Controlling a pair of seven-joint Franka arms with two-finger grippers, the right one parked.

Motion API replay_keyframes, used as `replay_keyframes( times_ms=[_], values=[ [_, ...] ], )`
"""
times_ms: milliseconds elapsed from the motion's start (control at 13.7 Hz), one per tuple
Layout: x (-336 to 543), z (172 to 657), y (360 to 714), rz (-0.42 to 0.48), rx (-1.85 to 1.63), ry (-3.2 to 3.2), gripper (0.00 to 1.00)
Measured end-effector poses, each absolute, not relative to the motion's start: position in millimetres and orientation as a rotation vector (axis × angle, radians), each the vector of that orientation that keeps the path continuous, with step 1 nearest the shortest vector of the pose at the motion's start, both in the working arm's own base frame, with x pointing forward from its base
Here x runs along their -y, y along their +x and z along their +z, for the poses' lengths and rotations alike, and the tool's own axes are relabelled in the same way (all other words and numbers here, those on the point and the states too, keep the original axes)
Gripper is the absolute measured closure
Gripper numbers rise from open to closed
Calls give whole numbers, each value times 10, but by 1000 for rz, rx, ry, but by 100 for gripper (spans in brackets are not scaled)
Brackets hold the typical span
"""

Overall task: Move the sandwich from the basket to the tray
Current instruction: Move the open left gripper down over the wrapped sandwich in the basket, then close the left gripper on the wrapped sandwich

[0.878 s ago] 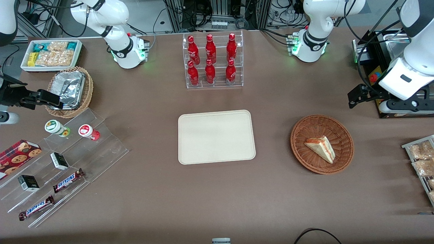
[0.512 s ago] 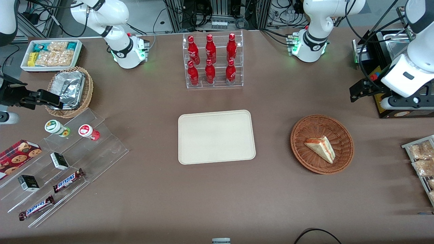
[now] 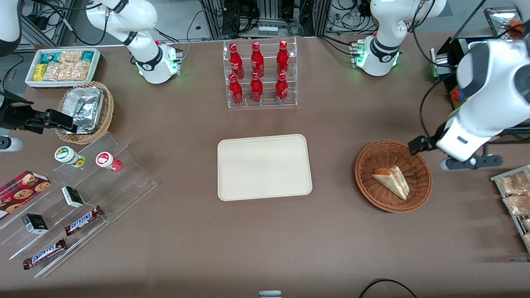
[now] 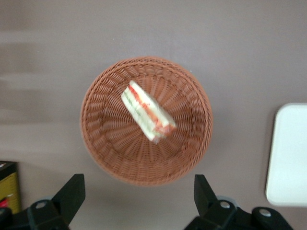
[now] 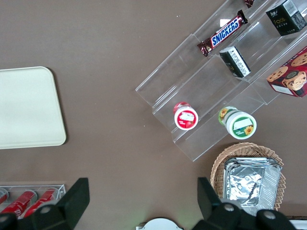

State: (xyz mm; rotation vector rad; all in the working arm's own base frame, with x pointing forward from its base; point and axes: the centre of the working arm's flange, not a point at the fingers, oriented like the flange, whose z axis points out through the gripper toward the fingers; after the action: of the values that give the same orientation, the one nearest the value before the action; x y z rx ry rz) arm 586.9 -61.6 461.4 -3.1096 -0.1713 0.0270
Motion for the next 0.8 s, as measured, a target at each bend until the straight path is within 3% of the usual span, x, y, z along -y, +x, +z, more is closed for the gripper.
replay_keyframes(
  times_ms=[512,805],
  values=[
    [623,3549,5816,-114,749,-3060,0],
    [616,3100,5691,-70,896,-3018,0]
  ],
)
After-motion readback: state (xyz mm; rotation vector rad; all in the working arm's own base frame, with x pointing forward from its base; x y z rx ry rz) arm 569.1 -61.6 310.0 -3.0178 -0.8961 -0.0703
